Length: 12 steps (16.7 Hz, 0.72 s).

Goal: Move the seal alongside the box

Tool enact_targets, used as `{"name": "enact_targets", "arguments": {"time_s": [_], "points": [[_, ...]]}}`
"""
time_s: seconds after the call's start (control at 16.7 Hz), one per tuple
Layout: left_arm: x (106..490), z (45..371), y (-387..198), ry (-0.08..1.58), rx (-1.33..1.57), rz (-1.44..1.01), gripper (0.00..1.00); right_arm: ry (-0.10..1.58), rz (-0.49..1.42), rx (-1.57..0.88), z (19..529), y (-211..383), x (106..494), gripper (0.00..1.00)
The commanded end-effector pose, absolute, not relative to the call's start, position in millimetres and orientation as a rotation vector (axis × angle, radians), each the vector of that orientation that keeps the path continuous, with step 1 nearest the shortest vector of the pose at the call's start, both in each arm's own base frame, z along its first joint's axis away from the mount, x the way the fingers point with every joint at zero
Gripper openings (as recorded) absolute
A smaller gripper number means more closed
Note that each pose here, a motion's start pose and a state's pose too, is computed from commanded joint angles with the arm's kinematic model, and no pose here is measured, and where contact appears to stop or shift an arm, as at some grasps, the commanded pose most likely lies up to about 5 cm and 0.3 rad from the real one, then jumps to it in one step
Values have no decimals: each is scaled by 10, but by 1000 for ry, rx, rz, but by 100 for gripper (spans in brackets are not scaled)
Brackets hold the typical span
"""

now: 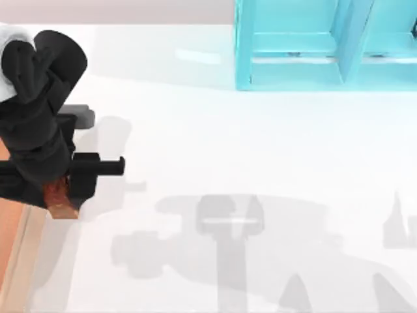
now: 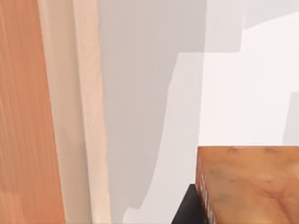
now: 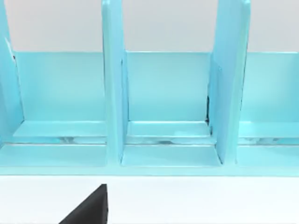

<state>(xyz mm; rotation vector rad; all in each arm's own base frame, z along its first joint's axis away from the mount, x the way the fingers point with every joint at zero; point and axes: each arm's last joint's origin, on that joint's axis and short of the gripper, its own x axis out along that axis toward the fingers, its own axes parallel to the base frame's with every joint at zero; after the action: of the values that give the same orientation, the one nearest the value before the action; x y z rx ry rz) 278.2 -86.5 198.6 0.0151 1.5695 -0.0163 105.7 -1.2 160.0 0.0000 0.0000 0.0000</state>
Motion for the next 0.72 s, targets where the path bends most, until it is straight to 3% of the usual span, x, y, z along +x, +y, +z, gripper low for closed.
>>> {"name": "enact_targets", "arguments": {"time_s": [0.66, 0.72], "points": [[2782, 1986, -865, 1570, 15, -16, 98, 0, 0, 0, 1600, -12, 1057, 100], [2782, 1986, -865, 1570, 15, -16, 100, 0, 0, 0, 1600, -12, 1057, 100]]}}
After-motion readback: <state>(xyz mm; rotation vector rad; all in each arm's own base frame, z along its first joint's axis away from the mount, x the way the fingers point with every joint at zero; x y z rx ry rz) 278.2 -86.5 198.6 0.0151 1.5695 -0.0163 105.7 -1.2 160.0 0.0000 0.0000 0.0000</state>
